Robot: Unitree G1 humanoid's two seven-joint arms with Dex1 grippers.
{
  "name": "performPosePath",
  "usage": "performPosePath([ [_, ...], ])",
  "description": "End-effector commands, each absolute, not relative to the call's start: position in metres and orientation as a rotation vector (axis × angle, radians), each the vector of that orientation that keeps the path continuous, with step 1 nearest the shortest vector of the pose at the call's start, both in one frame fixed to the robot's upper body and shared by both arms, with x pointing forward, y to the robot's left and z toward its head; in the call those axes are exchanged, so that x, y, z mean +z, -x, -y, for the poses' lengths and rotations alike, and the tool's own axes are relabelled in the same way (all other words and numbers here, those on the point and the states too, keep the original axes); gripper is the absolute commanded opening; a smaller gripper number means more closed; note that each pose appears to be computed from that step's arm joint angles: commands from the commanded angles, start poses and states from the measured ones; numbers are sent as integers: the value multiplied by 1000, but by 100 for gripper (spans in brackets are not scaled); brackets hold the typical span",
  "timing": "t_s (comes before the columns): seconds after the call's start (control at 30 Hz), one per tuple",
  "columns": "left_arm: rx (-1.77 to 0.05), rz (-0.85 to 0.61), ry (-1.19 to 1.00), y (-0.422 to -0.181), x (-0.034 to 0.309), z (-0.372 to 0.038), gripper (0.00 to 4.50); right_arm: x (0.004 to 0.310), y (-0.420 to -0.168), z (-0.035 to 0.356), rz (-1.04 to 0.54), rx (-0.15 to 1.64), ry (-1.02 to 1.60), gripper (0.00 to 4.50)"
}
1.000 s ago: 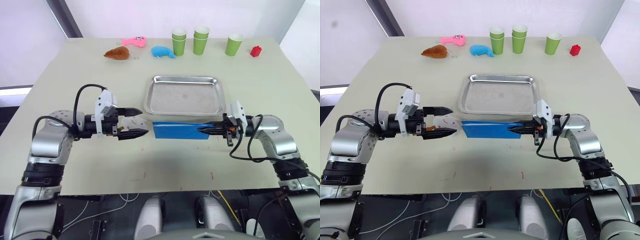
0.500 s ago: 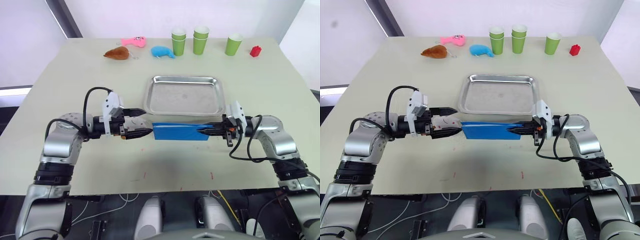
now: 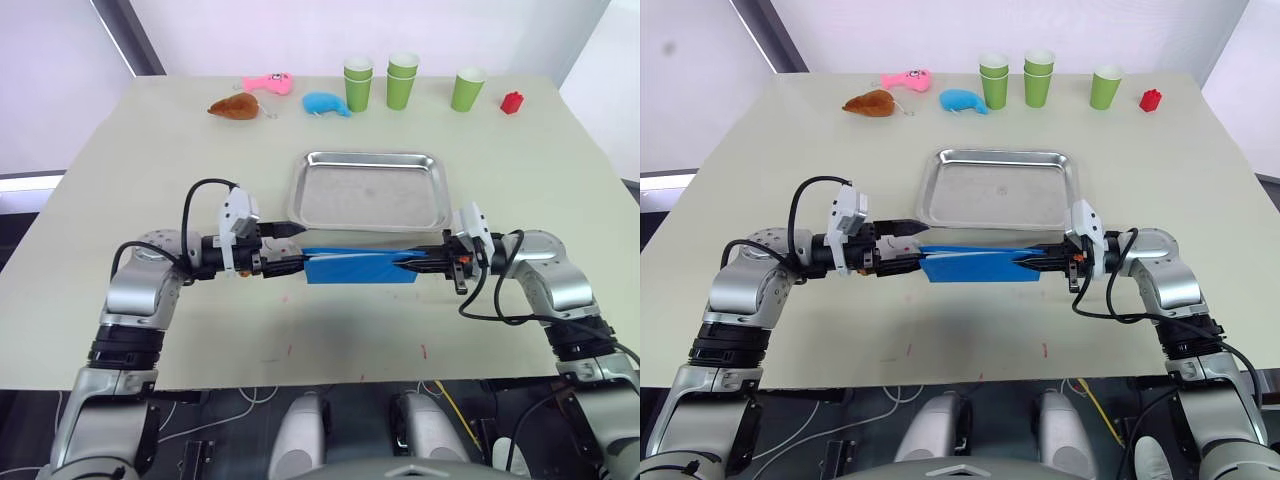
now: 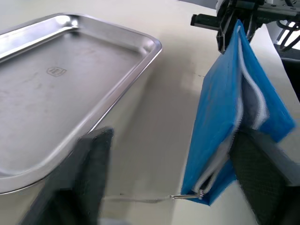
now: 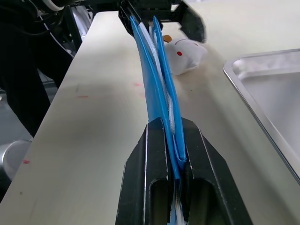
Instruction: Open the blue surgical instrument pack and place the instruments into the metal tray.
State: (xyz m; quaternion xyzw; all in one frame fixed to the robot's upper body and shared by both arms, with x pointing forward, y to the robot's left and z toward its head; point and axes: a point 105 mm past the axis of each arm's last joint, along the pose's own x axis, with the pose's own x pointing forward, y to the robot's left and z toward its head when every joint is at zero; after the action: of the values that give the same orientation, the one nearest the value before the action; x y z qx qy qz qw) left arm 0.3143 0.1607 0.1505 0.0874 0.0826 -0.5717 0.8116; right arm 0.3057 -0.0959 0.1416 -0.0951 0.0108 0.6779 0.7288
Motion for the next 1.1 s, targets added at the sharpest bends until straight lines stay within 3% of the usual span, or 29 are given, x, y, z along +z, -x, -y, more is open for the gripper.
performPosePath([
  [0.03, -1246, -137, -170, -311, 159, -158, 208, 155, -301, 95, 35, 1516, 230, 0],
  [0.1, -1258, -134, -151, -310, 160, -156, 140, 155, -301, 95, 31, 1516, 230, 0],
  [0.17, -1265, -136, -142, -308, 159, -155, 40, 154, -301, 94, 29, 1517, 230, 0],
  [0.23, -1270, -137, -135, -307, 158, -154, 19, 153, -301, 94, 21, 1521, 226, 0],
  [0.6, -1292, -118, -98, -303, 161, -149, 19, 148, -298, 96, -31, 1535, 208, 0],
  [1.0, -1289, -197, -118, -303, 140, -144, 19, 143, -301, 100, -82, 1500, 188, 0],
  [1.03, -1288, -196, -117, -304, 139, -143, 0, 142, -300, 101, -91, 1503, 187, 76],
  [1.1, -1284, -210, -131, -307, 135, -141, 0, 141, -298, 104, -110, 1507, 189, 149],
])
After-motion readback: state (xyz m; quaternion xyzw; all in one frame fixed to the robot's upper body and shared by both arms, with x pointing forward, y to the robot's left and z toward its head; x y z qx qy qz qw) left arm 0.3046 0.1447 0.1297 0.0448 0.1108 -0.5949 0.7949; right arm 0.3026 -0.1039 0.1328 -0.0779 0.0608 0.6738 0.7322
